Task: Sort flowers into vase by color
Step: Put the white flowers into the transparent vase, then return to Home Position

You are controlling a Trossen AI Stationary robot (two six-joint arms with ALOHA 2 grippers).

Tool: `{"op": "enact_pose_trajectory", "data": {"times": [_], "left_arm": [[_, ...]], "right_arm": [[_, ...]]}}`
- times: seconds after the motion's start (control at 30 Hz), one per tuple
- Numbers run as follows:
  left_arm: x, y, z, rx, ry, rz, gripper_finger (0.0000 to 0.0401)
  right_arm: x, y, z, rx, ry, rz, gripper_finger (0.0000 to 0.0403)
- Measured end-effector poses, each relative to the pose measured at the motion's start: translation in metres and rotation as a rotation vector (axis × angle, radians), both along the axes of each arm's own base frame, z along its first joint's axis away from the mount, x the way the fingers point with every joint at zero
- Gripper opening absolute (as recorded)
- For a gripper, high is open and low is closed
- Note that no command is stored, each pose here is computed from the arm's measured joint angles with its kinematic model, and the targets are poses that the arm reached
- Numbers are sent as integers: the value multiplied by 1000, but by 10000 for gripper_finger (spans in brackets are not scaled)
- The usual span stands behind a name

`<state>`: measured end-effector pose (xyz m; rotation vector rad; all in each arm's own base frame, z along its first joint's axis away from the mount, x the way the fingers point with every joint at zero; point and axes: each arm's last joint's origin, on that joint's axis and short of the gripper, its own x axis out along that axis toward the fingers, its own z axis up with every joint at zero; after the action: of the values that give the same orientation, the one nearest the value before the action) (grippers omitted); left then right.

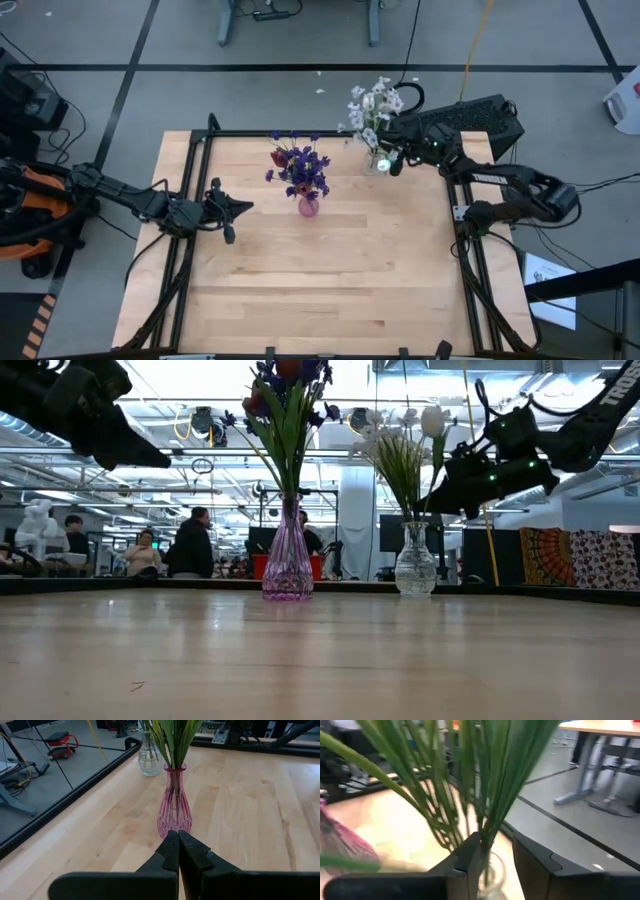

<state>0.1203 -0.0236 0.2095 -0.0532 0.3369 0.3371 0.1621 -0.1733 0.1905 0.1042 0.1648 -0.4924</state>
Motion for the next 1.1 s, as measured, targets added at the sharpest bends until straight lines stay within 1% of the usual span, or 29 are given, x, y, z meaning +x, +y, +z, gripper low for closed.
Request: {"op": "enact_pose_trajectory", "data": {"times": [0.13, 0.33, 0.4, 0.47, 0.7, 0.77, 0.83, 0.97, 1.0, 1.1], "left_arm": [[-1, 0, -1, 5, 15, 0, 3], [-1, 0, -1, 6, 16, 0, 3], [-1, 0, -2, 6, 17, 0, 3], [-1, 0, -1, 6, 16, 0, 3], [-1, 0, -2, 7, 16, -1, 3], [-1, 0, -2, 7, 16, 0, 3], [-1, 0, -1, 15, 19, -3, 3], [-1, 0, -1, 36, 26, -10, 3], [-1, 0, -1, 36, 26, -9, 3], [-1, 0, -1, 37, 26, -8, 3]], "right_arm": [[-7, 6, 7, 6, 30, -55, 114], [-17, 17, 20, -11, 42, -56, 118], [-21, 21, 26, -21, 40, -78, 118], [-26, 26, 31, -31, 43, -119, 118], [-49, 43, 47, -65, 63, -328, 117], [-55, 49, 49, -50, 68, -358, 108], [-61, 56, 49, -25, 77, -359, 88], [-69, 72, 48, 62, 115, -334, 18], [-71, 77, 50, 74, 129, -319, 10], [-74, 91, 60, 90, 154, -254, 4]]}}
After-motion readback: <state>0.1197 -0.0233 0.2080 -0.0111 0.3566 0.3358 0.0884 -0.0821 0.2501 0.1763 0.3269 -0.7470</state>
